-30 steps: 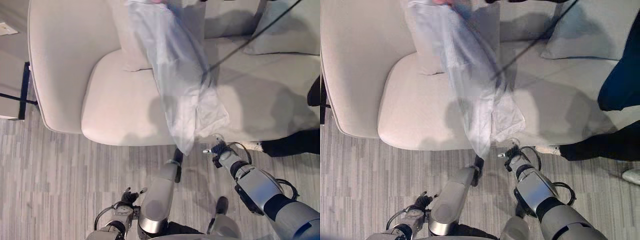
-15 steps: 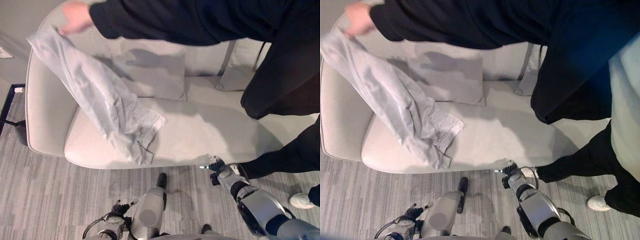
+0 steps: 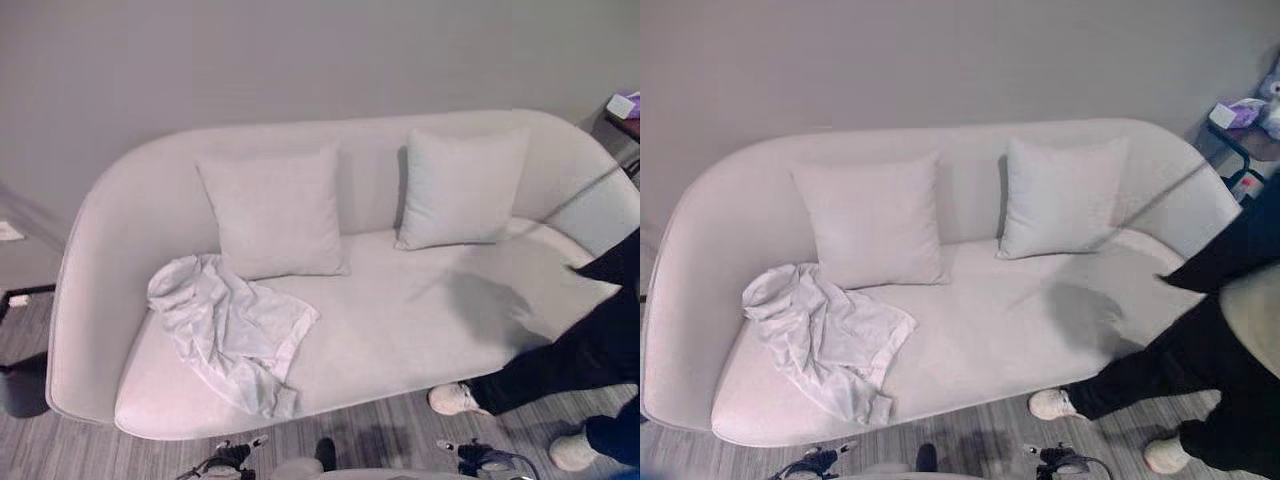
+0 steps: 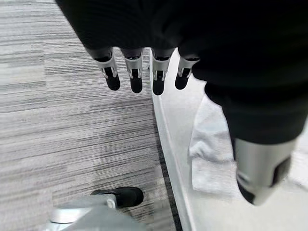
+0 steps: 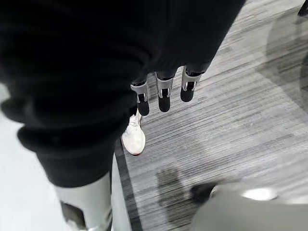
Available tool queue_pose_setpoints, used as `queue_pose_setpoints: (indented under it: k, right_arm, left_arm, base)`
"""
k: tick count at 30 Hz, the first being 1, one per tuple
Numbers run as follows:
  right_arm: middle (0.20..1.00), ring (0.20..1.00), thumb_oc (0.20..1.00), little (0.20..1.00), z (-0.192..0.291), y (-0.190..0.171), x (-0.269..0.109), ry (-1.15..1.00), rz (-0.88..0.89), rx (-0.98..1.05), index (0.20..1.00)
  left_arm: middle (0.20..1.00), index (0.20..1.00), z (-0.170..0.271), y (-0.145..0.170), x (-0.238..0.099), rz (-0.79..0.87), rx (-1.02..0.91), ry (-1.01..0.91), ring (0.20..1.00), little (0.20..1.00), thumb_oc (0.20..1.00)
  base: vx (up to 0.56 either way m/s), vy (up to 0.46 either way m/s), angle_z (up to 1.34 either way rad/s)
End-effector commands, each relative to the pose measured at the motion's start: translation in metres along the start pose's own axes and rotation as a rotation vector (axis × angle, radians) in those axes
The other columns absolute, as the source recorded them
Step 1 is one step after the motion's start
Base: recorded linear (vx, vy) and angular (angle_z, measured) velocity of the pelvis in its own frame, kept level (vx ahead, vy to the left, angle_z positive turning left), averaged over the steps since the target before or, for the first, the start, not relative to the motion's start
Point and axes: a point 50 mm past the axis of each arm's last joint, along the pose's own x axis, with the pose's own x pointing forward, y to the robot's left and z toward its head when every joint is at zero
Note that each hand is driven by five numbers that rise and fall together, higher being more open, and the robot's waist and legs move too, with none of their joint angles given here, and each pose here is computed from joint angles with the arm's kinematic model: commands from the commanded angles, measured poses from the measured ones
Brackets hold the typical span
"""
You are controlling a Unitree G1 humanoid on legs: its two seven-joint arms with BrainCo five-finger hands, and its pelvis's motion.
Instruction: Hang the clothes on the sofa on the clothes rack.
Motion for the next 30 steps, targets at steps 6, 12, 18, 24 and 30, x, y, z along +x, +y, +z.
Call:
queue_pose_setpoints:
  k: [6,12,18,24,30]
  right_arm:
    - [1.0,1.0,1.0,1.0,-0.003,-0.008,0.0,0.086,0.026,0.198,1.0]
    - [1.0,1.0,1.0,1.0,-0.014,-0.014,0.001,0.085,0.016,0.16,1.0]
    - [1.0,1.0,1.0,1.0,-0.023,-0.039,0.002,0.097,-0.066,0.187,1.0]
    - [1.0,1.0,1.0,1.0,-0.008,-0.061,0.004,0.042,-0.126,0.143,1.0]
    - [1.0,1.0,1.0,1.0,0.04,-0.07,0.002,-0.114,-0.182,0.087,1.0]
  left_arm:
    - [1.0,1.0,0.027,-0.023,-0.003,-0.085,0.109,-0.06,1.0,1.0,1.0]
    - [1.0,1.0,0.012,-0.012,-0.001,-0.074,0.151,-0.035,1.0,1.0,1.0]
    - [1.0,1.0,-0.019,-0.007,-0.003,-0.055,0.056,0.072,1.0,1.0,1.0]
    - [1.0,1.0,-0.012,0.001,-0.001,-0.03,0.12,0.047,1.0,1.0,1.0]
    - [1.0,1.0,0.02,0.008,0.002,0.008,0.118,-0.075,1.0,1.0,1.0]
  base:
    - [-0.11,-0.102,0.1]
    - [-0.07,-0.007,0.07]
    - [-0.04,0.242,0.71]
    - [0.04,0.422,0.49]
    - [0.05,0.616,0.21]
